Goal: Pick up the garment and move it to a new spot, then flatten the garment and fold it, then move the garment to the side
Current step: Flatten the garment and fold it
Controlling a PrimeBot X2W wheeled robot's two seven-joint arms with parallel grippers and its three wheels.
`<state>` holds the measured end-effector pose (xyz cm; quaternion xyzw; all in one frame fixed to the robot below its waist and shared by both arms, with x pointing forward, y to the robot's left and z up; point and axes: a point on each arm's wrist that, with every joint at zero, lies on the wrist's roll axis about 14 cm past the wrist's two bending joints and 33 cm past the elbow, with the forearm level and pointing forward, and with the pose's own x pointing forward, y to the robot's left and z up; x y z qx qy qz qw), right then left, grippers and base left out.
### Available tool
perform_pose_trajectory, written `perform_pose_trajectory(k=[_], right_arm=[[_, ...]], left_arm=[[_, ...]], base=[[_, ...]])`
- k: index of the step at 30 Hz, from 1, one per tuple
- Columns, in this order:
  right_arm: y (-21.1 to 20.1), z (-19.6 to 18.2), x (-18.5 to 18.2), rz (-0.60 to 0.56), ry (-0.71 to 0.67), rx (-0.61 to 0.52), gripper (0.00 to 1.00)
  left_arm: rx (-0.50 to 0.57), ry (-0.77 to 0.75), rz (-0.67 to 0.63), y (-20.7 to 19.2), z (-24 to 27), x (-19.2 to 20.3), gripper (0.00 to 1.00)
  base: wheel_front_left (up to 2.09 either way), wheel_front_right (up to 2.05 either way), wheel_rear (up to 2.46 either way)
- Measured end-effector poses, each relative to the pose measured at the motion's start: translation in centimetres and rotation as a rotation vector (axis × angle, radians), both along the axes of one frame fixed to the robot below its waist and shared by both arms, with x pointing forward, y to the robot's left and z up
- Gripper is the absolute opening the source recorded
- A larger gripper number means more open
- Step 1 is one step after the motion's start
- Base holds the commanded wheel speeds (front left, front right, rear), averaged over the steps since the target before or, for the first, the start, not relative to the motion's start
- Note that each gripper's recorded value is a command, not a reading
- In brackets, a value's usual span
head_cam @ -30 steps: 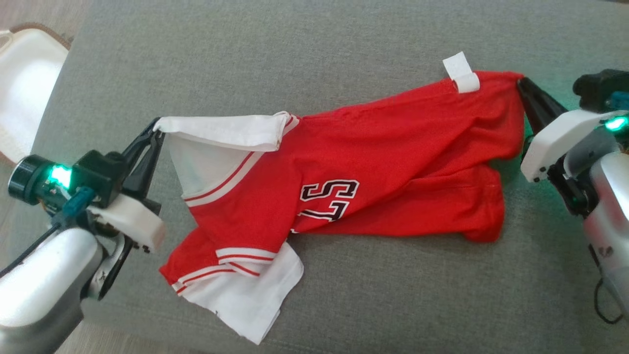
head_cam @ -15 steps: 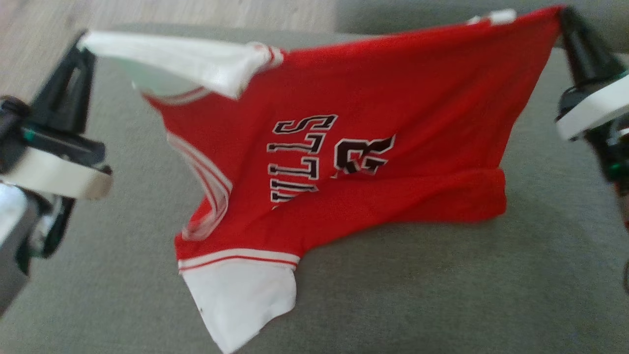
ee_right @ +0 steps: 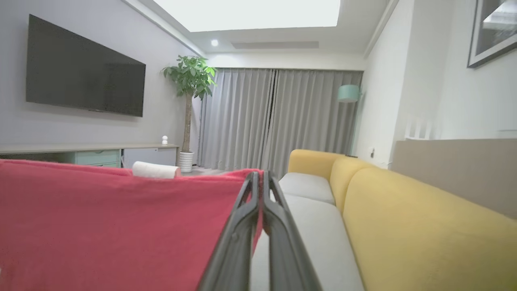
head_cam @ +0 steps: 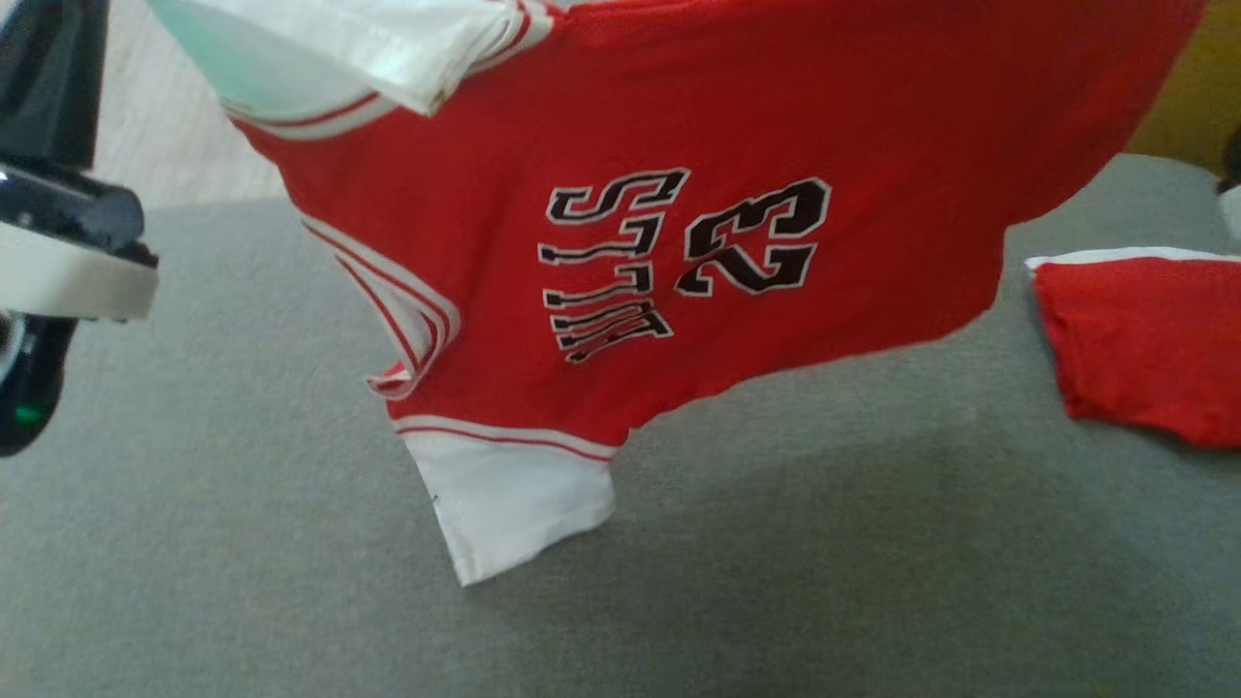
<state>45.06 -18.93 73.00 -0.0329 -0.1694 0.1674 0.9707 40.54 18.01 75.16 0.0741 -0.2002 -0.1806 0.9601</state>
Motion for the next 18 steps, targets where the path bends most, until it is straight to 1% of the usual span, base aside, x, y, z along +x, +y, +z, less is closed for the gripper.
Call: perform_pose_trajectory(k=[5, 9, 11, 13, 14, 15, 17, 18], right_arm=[[-2.3, 3.7, -2.4, -0.066, -0.099, 0.000, 0.00], [-2.1, 3.8, -1.6, -0.075, -0.086, -0.013, 0.00], [-1.5, 3.1, -0.3, -0.065, -0.042, -0.014, 0.00], [-0.8, 2.3, 1.5, -0.055, 0.002, -0.022, 0.00], [-0.8, 2.3, 1.5, -0.055, 0.002, -0.022, 0.00], [-0.2, 1.6, 3.8, -0.051, 0.038, -0.039, 0.00], [0.5, 1.0, 6.3, -0.047, 0.068, -0.043, 0.00], [0.9, 0.6, 7.6, -0.042, 0.079, -0.042, 0.00]], left_arm=[[-0.020, -0.091, -0.059, -1.7, 3.9, -1.3, 0.00], [-0.019, -0.132, -0.076, -2.0, 6.6, -0.6, 0.00], [-0.029, -0.120, -0.085, -2.3, 7.2, 0.6, 0.00], [-0.030, -0.089, -0.071, -2.0, 7.2, 2.8, 0.00], [-0.030, -0.089, -0.071, -2.0, 7.2, 2.8, 0.00], [-0.032, -0.011, -0.045, -1.5, 6.0, 5.9, 0.00], [-0.063, 0.058, -0.025, -1.1, 4.6, 9.0, 0.00], [-0.061, 0.082, -0.013, -0.9, 3.8, 10.5, 0.00]], base=[[0.00, 0.00, 0.00], [0.00, 0.00, 0.00], [0.00, 0.00, 0.00], [0.00, 0.00, 0.00], [0.00, 0.00, 0.00], [0.00, 0.00, 0.00], [0.00, 0.00, 0.00], [0.00, 0.00, 0.00]])
